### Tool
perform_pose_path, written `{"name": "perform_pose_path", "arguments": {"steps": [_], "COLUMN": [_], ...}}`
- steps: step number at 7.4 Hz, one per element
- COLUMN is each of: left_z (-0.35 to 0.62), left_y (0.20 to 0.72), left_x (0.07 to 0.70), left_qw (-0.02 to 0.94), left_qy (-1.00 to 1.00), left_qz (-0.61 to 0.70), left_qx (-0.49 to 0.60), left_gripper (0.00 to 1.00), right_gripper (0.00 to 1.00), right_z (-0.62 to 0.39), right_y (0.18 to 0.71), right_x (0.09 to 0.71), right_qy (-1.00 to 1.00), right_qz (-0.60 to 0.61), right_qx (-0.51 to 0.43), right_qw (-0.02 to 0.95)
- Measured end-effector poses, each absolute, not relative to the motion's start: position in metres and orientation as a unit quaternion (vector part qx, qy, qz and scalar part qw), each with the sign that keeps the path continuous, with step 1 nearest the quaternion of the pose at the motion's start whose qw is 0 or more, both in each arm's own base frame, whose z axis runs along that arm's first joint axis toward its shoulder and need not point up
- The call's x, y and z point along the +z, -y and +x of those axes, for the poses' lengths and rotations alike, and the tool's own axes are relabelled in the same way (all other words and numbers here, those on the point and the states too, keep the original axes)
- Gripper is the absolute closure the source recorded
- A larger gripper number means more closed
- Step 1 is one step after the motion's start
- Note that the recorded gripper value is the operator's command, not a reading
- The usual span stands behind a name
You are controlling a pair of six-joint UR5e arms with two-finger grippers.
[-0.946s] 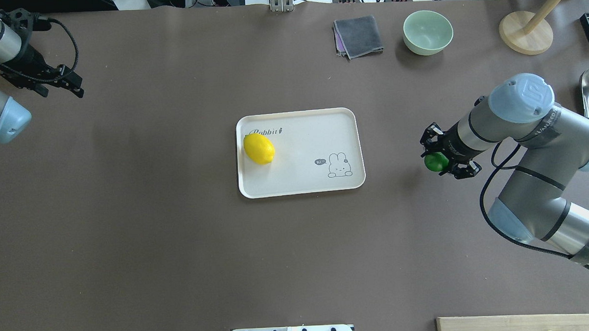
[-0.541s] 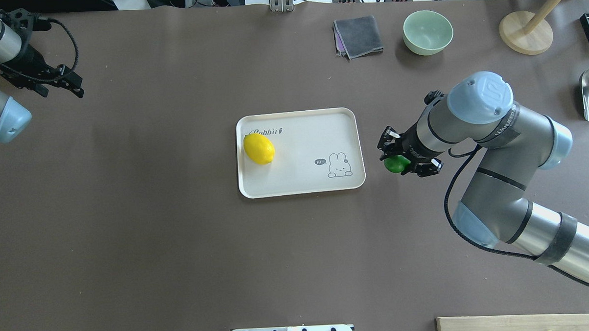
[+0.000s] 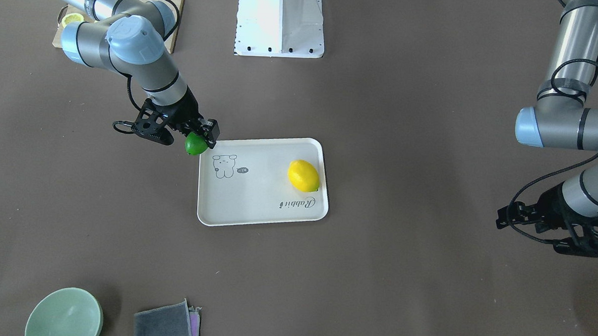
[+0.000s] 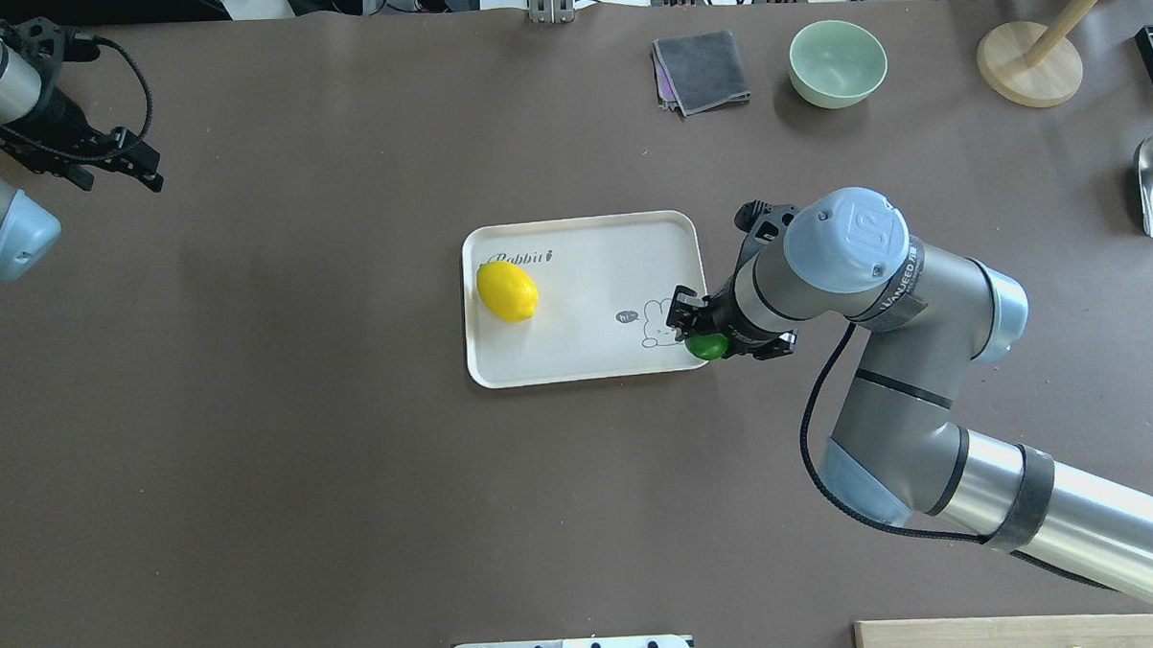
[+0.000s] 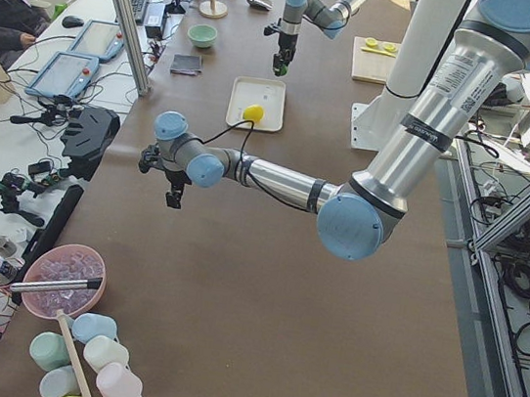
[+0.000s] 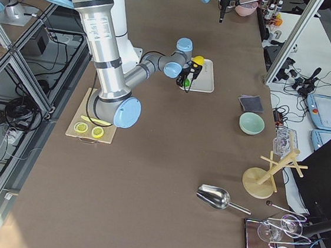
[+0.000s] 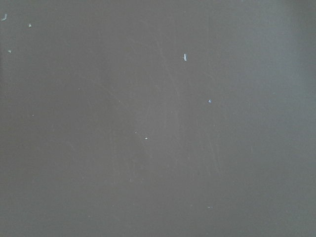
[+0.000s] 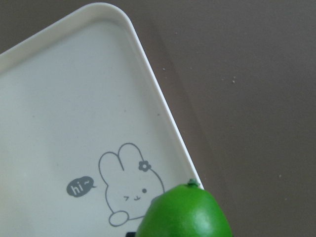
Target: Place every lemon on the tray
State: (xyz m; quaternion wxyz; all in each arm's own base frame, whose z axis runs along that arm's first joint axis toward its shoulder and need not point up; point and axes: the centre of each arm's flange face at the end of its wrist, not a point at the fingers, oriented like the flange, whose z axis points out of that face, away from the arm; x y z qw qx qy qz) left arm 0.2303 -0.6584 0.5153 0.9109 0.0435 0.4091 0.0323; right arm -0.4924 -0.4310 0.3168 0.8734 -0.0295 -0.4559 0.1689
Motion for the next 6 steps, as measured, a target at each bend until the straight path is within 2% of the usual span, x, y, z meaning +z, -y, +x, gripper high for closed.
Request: {"name": "perform_pose_path", "arguments": {"steps": [1,2,6], "left_z": [0.230,0.230,0.229], "left_y": [0.658,0.658,0.659], "left_x": [0.515,0.515,0.515], "left_qw": [0.911,0.911,0.911], "left_qy": [-0.409,-0.409,-0.409], "left_qz": [0.043,0.044,0.045], "left_qx": [0.032,0.032,0.032], "left_gripper": [0.03,0.03,0.03], "right_gripper": [0.24,0.01,0.00], "right_z": [-0.503,-0.510,-0.490], "right_y": [0.435,0.441,0.475], "right_x": [0.315,0.316,0.317], "right_qy": [0.452,0.447,0.423], "right_qz": [-0.024,-0.020,-0.039], "right_qx": [0.166,0.168,0.192], "right_qw": [0.876,0.878,0.885]}}
